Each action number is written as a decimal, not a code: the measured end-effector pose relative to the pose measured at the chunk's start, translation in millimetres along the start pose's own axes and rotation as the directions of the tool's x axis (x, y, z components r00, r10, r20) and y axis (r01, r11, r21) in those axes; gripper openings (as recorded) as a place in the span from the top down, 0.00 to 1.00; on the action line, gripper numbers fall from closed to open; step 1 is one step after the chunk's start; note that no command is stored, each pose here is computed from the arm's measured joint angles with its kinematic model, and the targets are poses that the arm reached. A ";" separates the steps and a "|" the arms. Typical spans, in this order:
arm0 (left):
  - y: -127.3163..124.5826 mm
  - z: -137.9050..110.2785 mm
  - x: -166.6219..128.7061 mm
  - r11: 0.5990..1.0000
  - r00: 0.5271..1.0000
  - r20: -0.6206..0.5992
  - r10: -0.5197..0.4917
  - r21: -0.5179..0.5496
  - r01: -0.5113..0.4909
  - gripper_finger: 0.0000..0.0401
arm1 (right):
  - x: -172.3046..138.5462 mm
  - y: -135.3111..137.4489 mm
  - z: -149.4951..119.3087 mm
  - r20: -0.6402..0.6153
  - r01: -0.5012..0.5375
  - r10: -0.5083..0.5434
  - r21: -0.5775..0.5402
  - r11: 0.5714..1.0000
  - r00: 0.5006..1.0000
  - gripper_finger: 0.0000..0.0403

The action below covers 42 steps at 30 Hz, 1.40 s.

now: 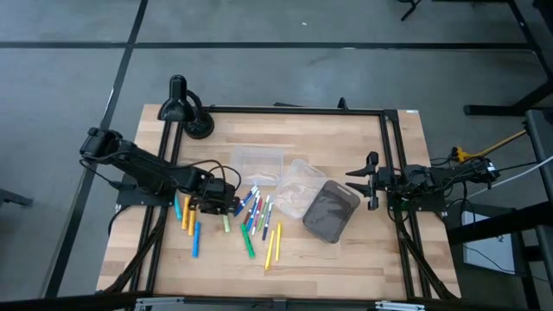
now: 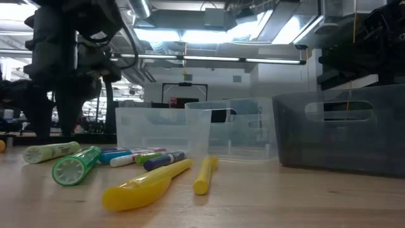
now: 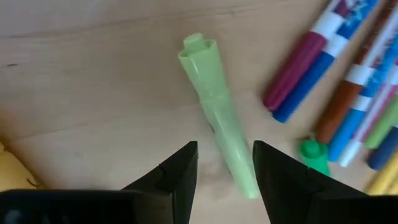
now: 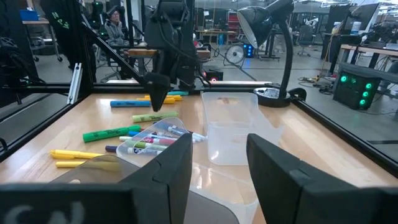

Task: Pick & Place Markers
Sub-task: Put the light green highlighter pen into the right transparent bin

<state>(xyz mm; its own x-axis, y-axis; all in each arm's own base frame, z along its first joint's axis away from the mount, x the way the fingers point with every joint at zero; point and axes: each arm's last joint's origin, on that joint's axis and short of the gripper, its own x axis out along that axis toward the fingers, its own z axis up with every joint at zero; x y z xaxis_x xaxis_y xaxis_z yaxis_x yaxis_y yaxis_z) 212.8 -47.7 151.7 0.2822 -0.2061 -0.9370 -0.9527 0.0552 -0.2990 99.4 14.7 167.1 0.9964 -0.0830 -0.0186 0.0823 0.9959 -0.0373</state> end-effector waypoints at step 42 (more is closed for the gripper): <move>-0.5 1.8 12.3 0.979 1.000 0.015 0.027 0.204 -0.029 0.86 | 0.0 0.0 0.1 0.000 0.000 0.000 -0.001 1.000 1.000 0.62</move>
<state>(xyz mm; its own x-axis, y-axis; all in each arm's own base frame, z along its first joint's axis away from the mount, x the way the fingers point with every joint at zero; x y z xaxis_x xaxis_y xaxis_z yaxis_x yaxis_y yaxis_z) 217.0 -48.6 140.0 0.2579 -0.1903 -0.9472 -0.9174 0.2593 -0.3019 99.4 14.7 167.2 0.9964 -0.0832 -0.0185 0.0825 0.9959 -0.0384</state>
